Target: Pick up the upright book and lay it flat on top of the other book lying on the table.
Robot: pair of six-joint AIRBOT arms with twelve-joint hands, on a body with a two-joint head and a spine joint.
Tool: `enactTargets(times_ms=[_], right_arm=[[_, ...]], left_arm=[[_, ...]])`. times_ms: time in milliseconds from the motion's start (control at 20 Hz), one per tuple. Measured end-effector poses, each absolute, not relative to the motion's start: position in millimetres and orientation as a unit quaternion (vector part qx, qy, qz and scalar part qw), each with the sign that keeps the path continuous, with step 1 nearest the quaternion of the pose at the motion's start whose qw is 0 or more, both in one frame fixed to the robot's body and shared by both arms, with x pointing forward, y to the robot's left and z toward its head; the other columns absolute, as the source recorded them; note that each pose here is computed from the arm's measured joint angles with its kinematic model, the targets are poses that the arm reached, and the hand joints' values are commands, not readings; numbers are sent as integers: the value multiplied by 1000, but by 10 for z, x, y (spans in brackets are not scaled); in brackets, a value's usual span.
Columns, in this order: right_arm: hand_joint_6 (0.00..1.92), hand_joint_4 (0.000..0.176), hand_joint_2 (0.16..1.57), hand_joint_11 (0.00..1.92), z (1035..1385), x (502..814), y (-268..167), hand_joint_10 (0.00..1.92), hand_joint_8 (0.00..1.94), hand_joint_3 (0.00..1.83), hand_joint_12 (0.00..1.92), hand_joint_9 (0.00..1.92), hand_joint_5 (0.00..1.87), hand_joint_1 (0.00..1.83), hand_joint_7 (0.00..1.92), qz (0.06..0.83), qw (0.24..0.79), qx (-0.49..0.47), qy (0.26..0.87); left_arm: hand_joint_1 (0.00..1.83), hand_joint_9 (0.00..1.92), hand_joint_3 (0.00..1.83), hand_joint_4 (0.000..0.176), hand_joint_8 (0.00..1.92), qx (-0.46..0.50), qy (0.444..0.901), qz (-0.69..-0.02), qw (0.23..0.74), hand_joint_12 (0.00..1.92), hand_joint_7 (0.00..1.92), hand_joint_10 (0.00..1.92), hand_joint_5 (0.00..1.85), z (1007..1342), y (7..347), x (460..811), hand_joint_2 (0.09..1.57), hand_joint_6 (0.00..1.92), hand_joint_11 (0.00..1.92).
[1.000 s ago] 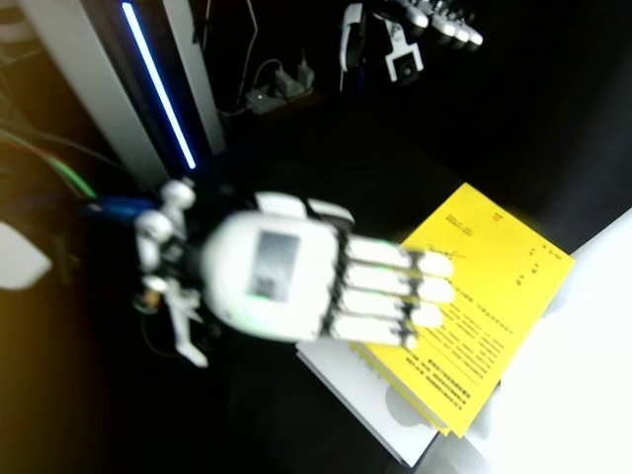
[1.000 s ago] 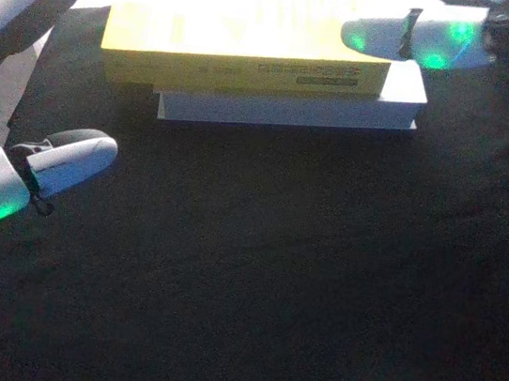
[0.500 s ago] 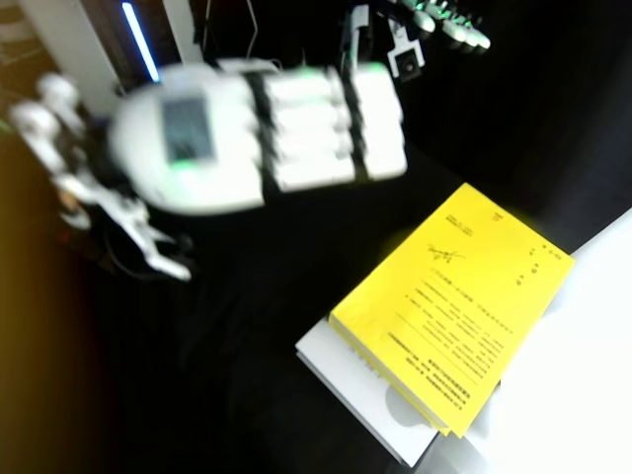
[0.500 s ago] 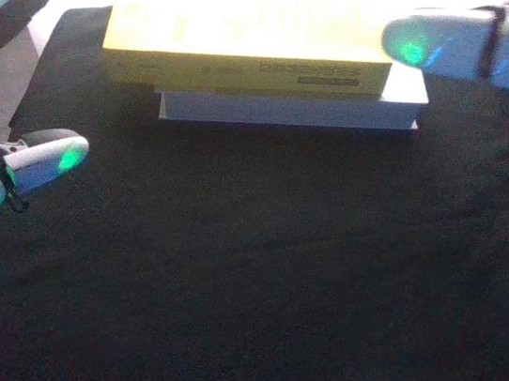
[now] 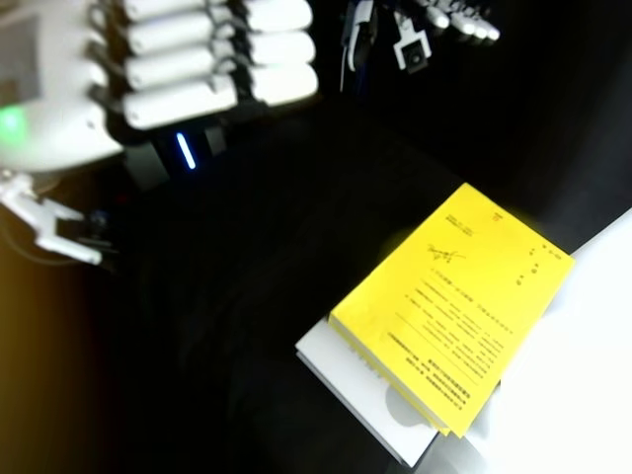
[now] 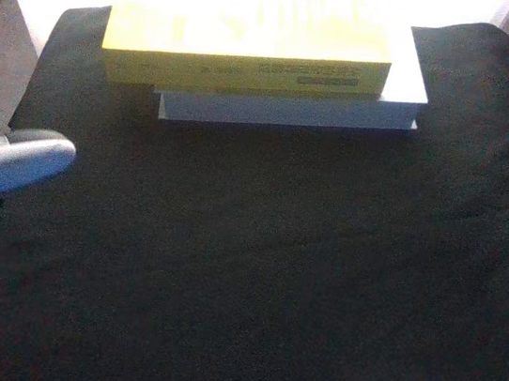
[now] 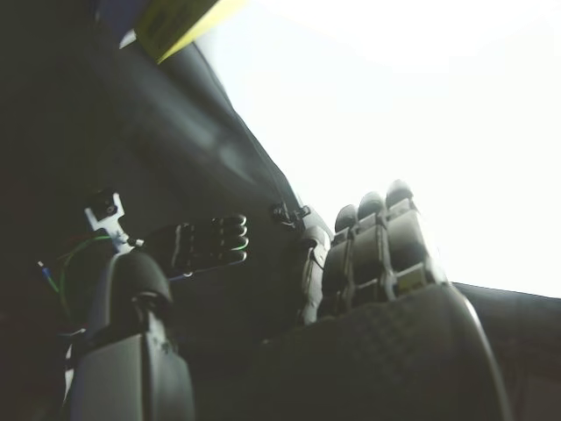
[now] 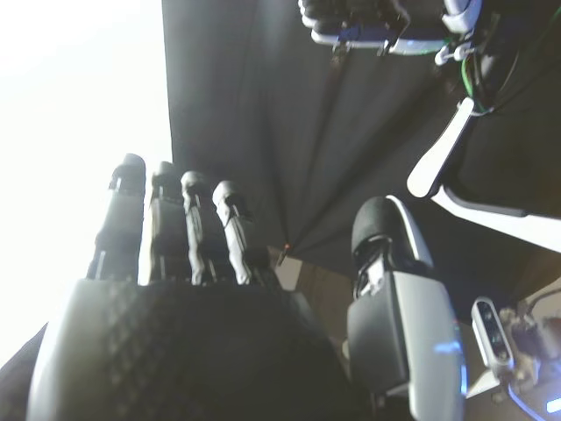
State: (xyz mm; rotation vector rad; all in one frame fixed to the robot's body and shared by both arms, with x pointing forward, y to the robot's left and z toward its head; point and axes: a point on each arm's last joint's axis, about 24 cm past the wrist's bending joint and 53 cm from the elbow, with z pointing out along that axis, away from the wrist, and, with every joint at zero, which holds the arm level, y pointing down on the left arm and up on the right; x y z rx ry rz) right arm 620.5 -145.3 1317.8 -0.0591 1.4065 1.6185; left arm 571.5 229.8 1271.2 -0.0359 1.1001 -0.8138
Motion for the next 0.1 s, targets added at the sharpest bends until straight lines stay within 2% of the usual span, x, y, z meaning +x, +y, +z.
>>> enactTargets(times_ms=[50, 100], right_arm=[[0, 55, 1189, 0, 13218, 6219, -1527, 0, 0, 0, 0, 0, 0, 168, 0, 666, 483, -13, 568], [0, 64, 1174, 0, 13234, 6235, -1605, 0, 0, 0, 0, 0, 0, 108, 0, 666, 488, -4, 564]], left_arm=[[428, 0, 3, 161, 0, -12, 507, -374, 776, 0, 0, 0, 0, 12738, 2307, 5710, 1025, 0, 0], [418, 0, 13, 173, 0, -11, 506, -373, 778, 0, 0, 0, 0, 12762, 2317, 5703, 1051, 0, 0]])
